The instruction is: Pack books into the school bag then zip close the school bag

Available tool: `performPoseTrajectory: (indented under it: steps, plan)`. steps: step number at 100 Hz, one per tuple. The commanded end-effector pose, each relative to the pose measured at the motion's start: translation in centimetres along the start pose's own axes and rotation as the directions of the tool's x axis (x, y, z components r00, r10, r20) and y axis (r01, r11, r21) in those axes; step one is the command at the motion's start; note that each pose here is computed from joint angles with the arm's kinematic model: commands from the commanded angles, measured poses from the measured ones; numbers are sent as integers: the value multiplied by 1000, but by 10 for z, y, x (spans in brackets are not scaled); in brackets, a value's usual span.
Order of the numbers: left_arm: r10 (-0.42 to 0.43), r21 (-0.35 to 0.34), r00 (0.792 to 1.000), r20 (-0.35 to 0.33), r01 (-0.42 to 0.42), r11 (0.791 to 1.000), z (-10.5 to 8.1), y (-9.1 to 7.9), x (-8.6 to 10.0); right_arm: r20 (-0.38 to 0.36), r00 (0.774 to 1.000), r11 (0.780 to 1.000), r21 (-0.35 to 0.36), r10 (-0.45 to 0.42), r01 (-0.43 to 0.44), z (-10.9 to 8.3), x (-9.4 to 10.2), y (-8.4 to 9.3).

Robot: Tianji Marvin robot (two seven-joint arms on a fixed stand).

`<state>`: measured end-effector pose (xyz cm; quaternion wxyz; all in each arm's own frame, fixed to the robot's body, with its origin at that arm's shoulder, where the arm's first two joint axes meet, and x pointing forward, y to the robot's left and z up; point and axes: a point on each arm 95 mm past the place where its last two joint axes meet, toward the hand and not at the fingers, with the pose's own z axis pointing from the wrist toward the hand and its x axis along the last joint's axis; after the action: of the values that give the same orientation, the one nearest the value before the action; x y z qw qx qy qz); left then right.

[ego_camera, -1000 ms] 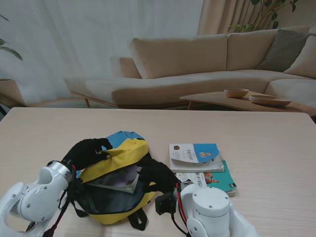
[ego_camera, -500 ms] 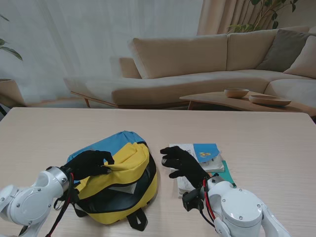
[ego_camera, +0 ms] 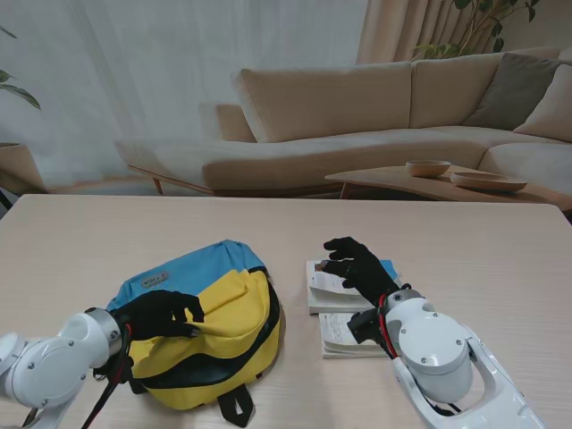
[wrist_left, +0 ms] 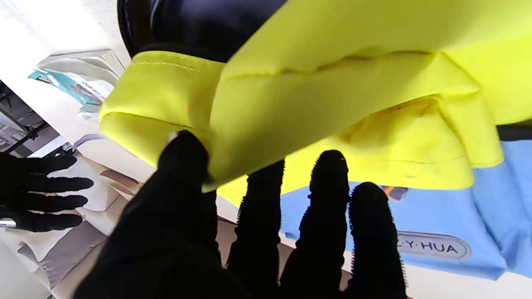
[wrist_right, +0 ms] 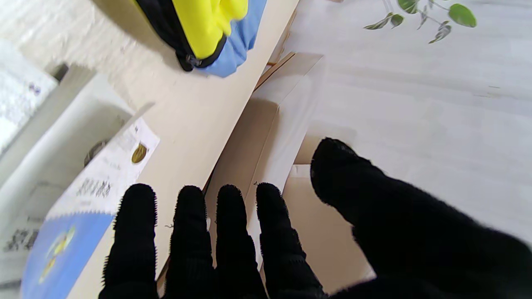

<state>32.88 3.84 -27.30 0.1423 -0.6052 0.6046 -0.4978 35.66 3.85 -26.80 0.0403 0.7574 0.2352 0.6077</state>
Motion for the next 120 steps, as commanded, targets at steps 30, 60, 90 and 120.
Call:
performPoseTrajectory:
  steps: [30,60,90,120]
  plan:
    - [-4,26,1000,-31,5,1000,-9,9,4,0,980,977,-74,-199,198,27,-16,18]
    - [-2,205,998,-68,16,979,-3,6,10,23,895,886,-125,-446,446,62,-30,37]
    - [36,284,997,-70,-14,959,9,9,14,41,797,794,-69,-603,604,99,-47,42]
    - [47,315,995,-90,-16,949,10,13,15,64,587,590,131,-807,797,110,-70,47]
